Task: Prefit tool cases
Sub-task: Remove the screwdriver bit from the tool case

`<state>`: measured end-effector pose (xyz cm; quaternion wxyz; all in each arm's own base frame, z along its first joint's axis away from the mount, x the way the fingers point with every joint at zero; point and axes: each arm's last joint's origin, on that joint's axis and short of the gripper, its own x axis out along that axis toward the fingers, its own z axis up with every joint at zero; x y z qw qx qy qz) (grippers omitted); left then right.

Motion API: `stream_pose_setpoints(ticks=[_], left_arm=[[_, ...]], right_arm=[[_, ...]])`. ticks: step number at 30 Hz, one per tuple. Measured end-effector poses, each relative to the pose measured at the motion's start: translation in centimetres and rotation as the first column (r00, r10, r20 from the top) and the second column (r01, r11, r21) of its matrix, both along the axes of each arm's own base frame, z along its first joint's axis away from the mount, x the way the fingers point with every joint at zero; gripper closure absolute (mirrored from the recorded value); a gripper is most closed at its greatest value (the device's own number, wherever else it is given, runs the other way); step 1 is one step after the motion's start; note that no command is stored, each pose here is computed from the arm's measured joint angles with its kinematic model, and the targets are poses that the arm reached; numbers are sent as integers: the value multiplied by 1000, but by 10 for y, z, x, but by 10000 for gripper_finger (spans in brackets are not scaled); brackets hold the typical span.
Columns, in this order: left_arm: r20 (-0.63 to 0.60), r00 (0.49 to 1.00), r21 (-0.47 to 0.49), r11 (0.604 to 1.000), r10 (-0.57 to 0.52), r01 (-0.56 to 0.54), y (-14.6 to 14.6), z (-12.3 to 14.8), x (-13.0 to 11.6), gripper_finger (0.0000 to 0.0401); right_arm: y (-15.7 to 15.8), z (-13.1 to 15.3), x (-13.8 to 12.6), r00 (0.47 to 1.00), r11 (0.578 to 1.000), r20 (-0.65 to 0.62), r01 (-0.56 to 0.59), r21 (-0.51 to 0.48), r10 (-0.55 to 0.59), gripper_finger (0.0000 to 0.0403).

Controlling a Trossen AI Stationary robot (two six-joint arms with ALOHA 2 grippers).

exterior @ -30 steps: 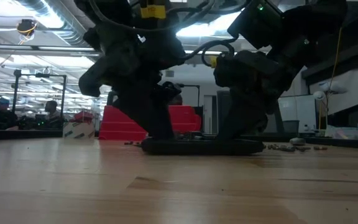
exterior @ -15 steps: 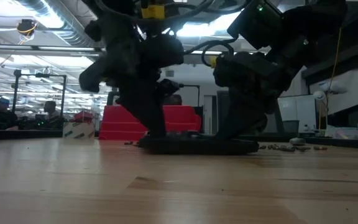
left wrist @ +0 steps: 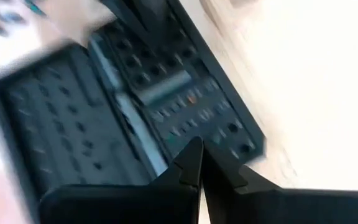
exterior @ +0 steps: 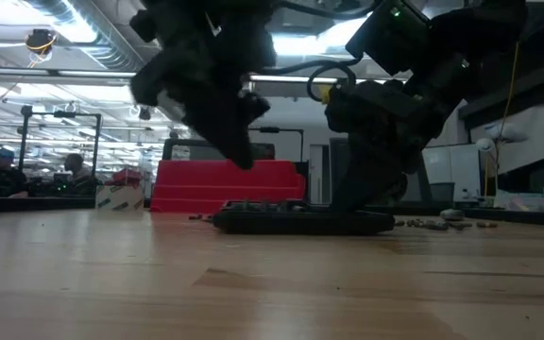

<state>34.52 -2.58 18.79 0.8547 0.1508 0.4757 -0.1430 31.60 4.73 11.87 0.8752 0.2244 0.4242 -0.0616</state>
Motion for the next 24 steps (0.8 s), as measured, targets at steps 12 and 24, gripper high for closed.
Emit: stream_pose_setpoints(ticks=[12,24], left_arm=[[15,974,88,970,-228,226,-12,-9,4,327],[-97,945,125,938,-311,322,-12,-25,25,295]], right_arm=[[0,0,0,1000,1000,2,-2,2,2,403],[0,0,0,1000,1000,5,-3,3,3,403]])
